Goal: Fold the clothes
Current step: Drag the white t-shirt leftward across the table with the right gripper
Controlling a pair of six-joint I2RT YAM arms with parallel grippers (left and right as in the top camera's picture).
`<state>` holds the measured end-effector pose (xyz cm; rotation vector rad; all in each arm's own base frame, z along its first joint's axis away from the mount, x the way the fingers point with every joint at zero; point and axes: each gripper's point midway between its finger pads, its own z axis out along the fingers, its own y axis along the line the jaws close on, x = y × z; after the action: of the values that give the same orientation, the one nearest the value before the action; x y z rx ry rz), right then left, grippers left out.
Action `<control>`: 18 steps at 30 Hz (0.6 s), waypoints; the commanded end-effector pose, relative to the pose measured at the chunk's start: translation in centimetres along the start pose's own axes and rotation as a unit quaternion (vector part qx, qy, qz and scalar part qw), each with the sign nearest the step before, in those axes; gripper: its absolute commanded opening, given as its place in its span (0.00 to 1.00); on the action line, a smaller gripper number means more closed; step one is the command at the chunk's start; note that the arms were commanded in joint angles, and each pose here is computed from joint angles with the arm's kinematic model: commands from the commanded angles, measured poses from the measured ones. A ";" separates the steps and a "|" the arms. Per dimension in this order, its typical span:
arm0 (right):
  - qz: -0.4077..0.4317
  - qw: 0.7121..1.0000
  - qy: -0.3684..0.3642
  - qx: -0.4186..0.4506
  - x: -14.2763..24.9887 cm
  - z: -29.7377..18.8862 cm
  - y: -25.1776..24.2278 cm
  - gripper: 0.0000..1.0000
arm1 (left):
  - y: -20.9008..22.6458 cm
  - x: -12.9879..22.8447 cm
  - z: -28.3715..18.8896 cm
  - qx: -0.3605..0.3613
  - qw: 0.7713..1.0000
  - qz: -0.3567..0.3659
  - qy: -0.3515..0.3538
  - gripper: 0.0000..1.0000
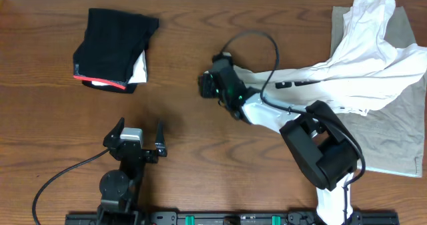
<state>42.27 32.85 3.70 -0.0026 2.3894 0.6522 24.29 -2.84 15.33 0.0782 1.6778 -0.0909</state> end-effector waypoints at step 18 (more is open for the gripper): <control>0.154 0.932 0.047 0.325 -7.4 -32.1 -22.1 0.97 | 0.1 1.7 0.1 -0.003 1.000 0.004 0.023 0.98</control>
<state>34.19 1.64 19.65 0.5137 2.5978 0.0460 24.29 -2.84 15.33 0.0779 1.6778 -0.0906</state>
